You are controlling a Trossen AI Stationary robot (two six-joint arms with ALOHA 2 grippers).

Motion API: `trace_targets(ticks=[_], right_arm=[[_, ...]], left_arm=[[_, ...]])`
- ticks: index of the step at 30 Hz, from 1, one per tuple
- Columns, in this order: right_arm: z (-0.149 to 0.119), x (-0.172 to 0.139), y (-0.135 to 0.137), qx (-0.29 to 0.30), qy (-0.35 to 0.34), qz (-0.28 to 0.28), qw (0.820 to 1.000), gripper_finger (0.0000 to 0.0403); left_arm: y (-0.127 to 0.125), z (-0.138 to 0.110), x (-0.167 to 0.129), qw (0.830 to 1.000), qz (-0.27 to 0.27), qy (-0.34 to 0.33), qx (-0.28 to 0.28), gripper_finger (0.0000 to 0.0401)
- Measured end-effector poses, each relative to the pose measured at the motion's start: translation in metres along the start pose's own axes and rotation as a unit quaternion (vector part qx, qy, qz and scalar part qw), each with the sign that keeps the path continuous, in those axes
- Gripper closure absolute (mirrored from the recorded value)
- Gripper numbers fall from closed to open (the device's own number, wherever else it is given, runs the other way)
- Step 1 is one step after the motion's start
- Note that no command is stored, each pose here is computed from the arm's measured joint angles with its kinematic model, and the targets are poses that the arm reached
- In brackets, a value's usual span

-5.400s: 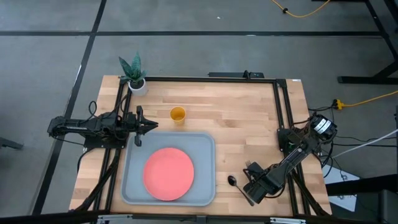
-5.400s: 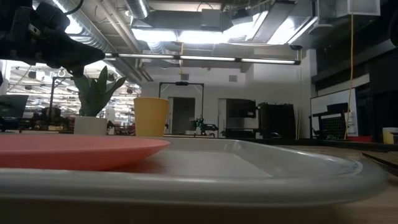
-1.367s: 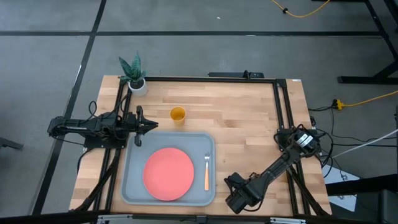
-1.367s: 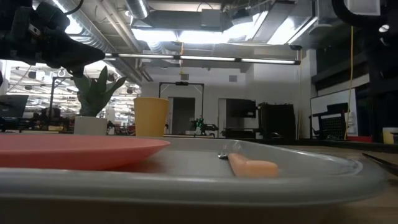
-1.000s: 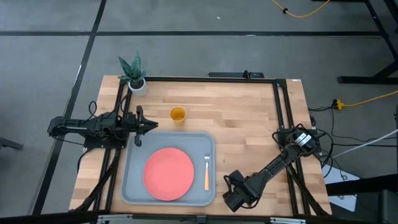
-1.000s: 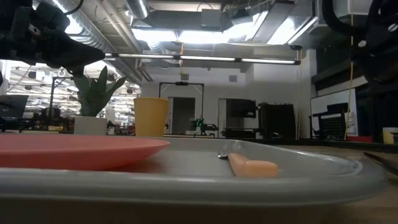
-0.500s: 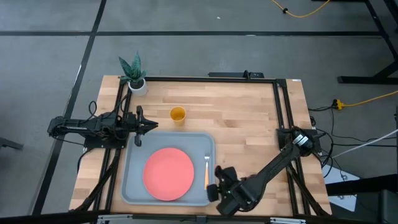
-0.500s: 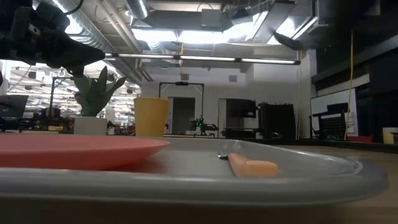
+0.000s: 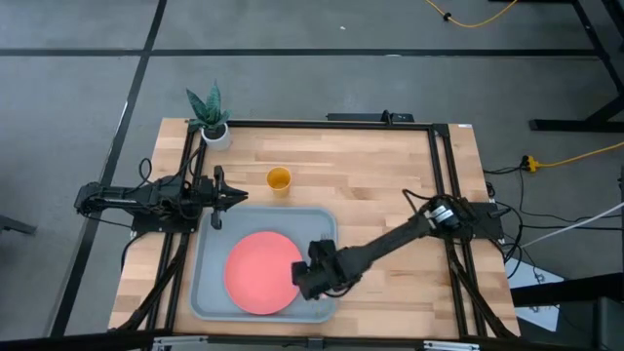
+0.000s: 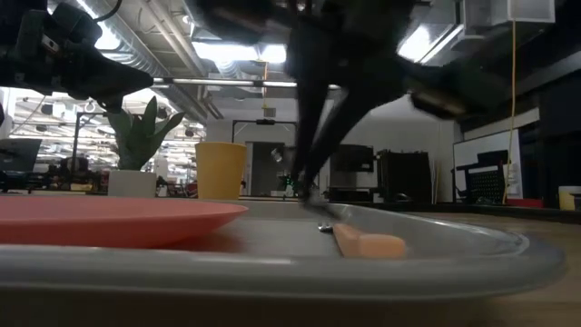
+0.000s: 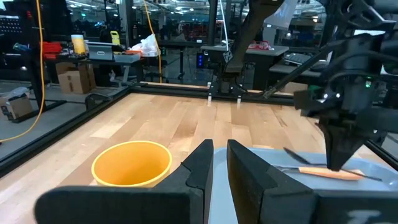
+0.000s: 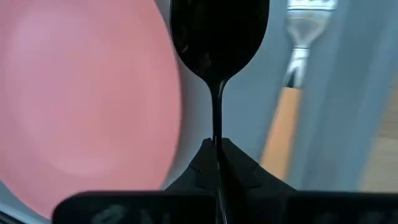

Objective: Pick and place plate/cup/fork/spoon on tray
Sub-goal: Put the black spoon on the left side of the yellow fork on the grey tray, then put the yellow cup to the top right of the pink plate on the grey tray

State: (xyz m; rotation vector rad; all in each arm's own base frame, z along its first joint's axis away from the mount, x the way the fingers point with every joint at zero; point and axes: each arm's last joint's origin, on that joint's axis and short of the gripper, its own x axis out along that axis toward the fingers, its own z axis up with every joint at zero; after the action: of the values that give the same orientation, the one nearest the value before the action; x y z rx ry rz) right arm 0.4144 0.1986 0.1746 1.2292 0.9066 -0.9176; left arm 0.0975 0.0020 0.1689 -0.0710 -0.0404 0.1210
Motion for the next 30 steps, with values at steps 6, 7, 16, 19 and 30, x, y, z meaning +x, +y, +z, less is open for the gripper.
trace_targets(ticks=[6,7,16,19,30], right_arm=[[0.007,0.018,0.003,0.013,0.021,-0.014,1.000,0.0401],[0.008,0.021,0.002,0.014,0.019,-0.015,1.000,0.0398],[0.011,0.024,0.004,0.015,0.015,-0.009,1.000,0.0365],[0.011,0.024,0.004,0.003,0.015,-0.009,1.000,0.0363],[0.011,0.024,0.003,-0.027,0.014,-0.014,0.999,0.0360]], left_arm=[[0.000,0.000,0.000,1.000,0.000,0.000,0.000,0.0360],[0.000,0.000,0.000,1.000,0.000,0.000,0.000,0.0360],[0.000,0.000,0.000,1.000,0.000,0.000,0.000,0.0360],[0.000,0.000,0.000,1.000,0.000,0.000,0.000,0.0360],[0.000,0.000,0.000,1.000,0.000,0.000,0.000,0.0360]])
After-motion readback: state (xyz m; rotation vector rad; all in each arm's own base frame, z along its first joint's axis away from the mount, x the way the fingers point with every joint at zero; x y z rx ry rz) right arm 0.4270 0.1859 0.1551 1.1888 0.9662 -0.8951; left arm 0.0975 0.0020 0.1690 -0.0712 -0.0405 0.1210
